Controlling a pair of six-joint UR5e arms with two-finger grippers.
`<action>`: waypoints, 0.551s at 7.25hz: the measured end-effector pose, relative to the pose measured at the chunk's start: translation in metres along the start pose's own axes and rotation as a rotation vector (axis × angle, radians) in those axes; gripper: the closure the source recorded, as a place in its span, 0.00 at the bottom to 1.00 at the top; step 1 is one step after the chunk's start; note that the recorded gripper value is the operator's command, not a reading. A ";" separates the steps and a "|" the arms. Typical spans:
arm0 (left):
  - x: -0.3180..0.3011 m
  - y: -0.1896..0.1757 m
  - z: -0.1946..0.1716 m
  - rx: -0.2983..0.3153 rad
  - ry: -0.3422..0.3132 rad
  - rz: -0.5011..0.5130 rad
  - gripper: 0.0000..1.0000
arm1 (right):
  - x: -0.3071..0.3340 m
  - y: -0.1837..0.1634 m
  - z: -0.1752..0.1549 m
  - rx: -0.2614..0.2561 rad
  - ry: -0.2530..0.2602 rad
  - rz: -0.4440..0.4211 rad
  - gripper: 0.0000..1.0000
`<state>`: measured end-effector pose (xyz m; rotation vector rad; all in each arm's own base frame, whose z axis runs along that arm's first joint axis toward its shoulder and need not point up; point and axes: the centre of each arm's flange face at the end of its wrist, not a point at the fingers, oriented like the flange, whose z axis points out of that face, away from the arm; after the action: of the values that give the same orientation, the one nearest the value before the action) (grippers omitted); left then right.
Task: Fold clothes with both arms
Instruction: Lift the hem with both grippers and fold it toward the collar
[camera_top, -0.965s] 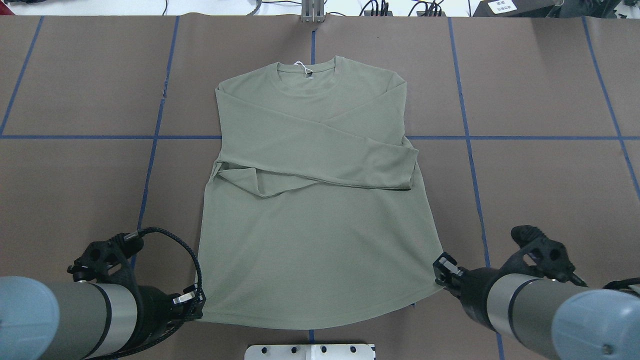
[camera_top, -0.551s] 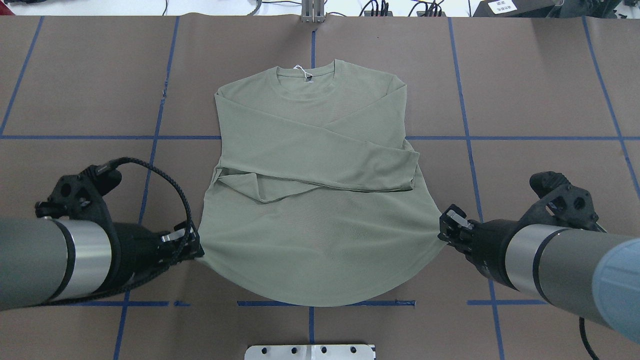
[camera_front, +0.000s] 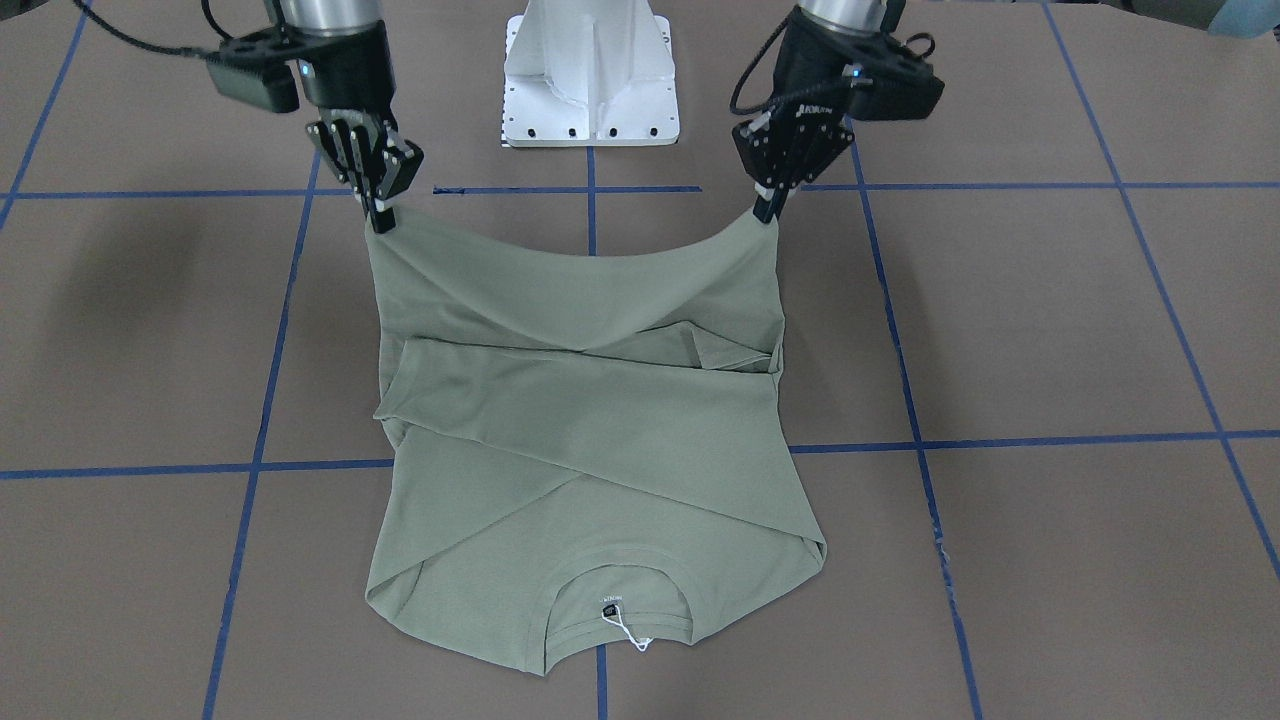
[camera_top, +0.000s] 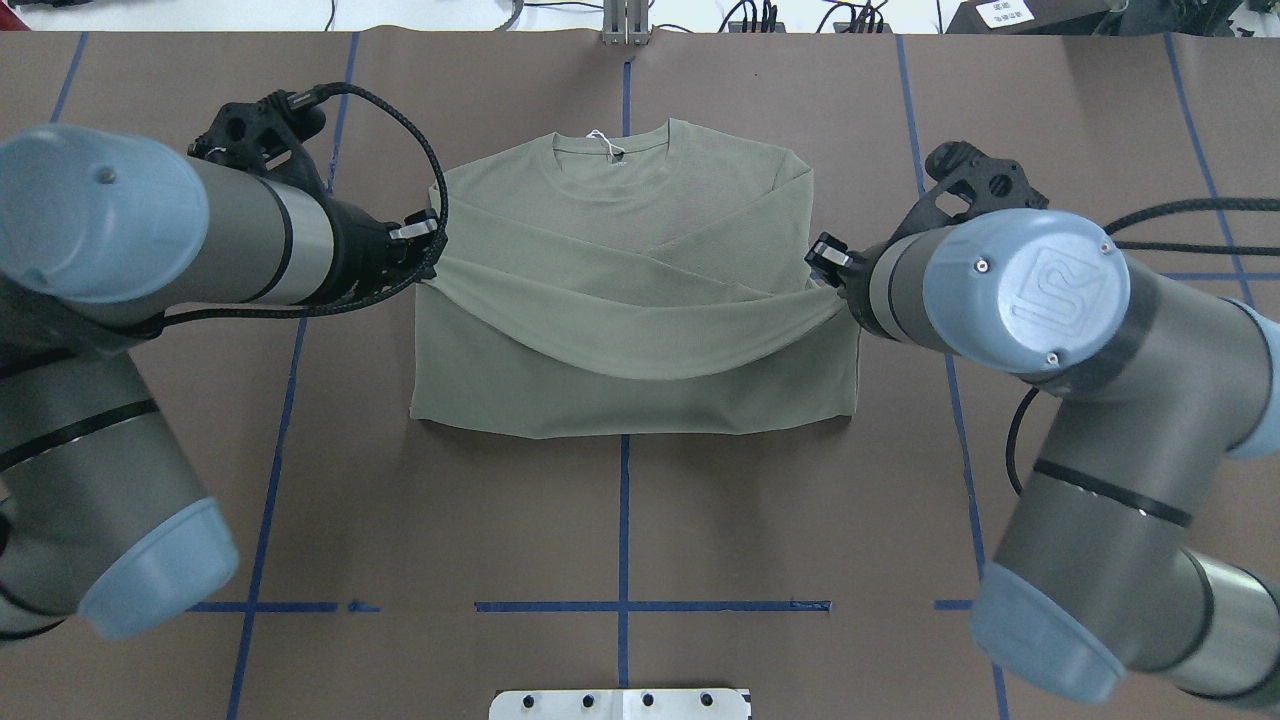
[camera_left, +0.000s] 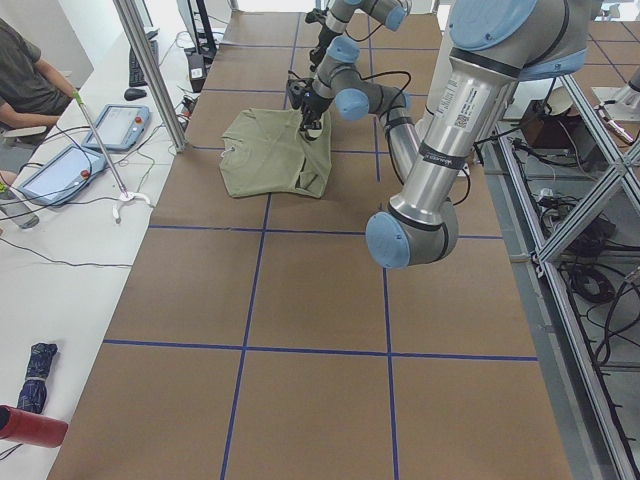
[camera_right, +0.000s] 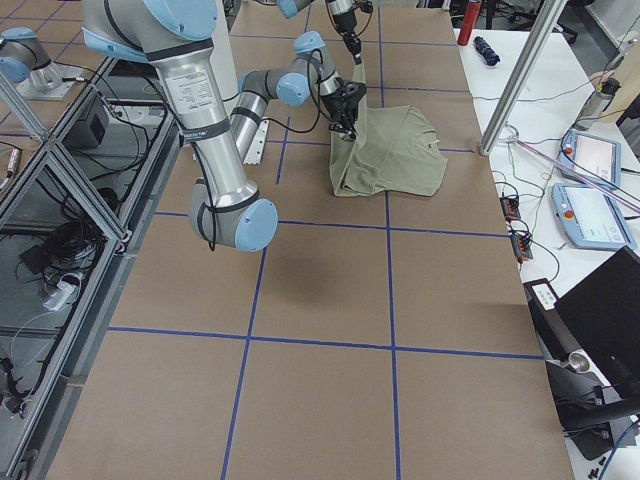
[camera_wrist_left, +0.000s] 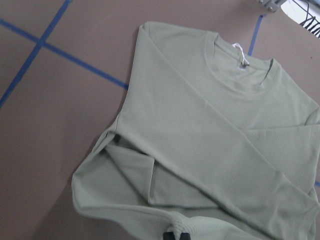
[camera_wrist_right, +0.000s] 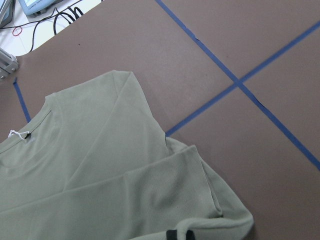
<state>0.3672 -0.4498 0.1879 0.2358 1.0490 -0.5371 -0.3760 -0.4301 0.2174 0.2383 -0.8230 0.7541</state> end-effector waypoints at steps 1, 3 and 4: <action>-0.005 -0.030 0.041 0.036 0.009 -0.001 1.00 | -0.016 -0.029 0.042 0.018 -0.008 -0.004 1.00; -0.012 -0.073 0.103 0.104 0.020 0.011 1.00 | -0.056 -0.072 0.122 0.046 -0.007 0.008 1.00; -0.014 -0.086 0.132 0.136 0.021 0.016 1.00 | -0.068 -0.090 0.157 0.059 -0.013 0.014 1.00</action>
<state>0.4163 -0.5756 0.2698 0.3702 1.0316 -0.5934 -0.4342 -0.6032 0.2804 0.2905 -0.8164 0.7910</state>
